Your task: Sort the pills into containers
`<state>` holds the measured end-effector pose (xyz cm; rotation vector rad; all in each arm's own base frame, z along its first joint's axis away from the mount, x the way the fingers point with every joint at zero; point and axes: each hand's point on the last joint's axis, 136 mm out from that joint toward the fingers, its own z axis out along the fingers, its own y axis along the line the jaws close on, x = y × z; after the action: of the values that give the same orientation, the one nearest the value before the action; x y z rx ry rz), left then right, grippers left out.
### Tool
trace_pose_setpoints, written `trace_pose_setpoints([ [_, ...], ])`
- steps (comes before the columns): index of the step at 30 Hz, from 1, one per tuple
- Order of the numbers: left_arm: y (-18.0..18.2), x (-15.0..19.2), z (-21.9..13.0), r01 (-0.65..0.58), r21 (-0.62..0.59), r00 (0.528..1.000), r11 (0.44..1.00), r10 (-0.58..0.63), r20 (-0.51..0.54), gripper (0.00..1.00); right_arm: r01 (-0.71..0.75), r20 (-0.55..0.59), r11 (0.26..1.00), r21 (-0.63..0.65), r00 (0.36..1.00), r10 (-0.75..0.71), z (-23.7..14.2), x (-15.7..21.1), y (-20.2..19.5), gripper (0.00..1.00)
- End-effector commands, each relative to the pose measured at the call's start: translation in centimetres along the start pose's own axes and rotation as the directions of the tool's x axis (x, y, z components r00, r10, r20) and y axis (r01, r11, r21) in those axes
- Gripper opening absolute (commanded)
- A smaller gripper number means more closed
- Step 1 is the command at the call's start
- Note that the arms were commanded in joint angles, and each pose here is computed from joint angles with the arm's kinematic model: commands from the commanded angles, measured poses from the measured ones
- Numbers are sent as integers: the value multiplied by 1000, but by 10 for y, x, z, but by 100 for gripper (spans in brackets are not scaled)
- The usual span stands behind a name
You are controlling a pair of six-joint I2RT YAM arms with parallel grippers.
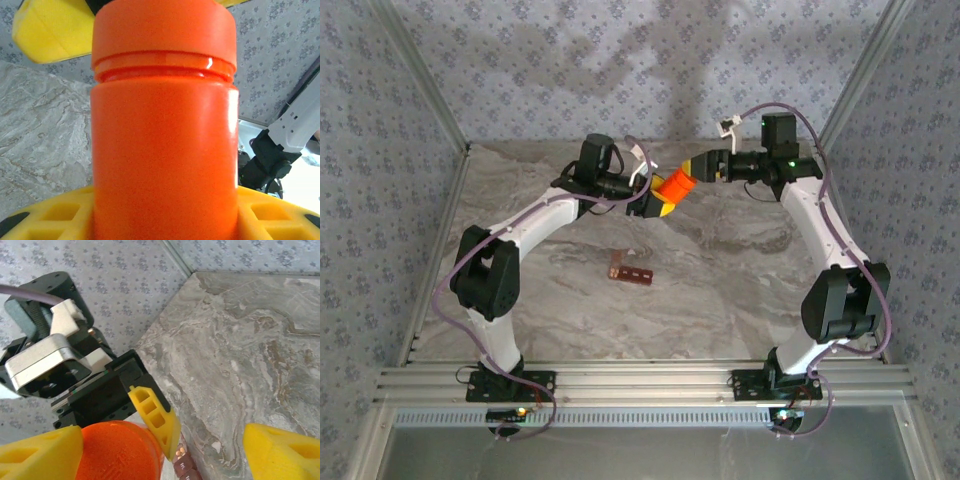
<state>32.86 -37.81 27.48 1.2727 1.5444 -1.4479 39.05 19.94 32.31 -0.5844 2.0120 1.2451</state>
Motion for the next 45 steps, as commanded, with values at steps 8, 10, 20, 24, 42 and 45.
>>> trace_pose_setpoints([
  [8,-3,-5,-1,12,52,1000,999,-12,-1,0,83,-1,993,-82,997,-83,-4,2,30,85],
  [10,-4,-5,0,12,53,1000,999,-12,-1,0,81,-1,992,-93,997,-82,-4,3,33,84],
  [20,-5,-7,0,9,57,1000,998,-9,1,0,55,-35,994,-91,998,-58,0,17,29,82],
  [24,-5,-9,-1,7,57,1000,998,-7,3,0,53,-39,994,-97,998,-57,1,18,30,76],
  [42,3,-9,1,-91,-109,996,990,88,-27,0,-142,-64,987,69,987,147,21,41,-8,38],
  [45,5,-5,6,-158,-186,987,970,150,-57,0,-227,-72,968,109,969,235,27,52,-18,37],
])
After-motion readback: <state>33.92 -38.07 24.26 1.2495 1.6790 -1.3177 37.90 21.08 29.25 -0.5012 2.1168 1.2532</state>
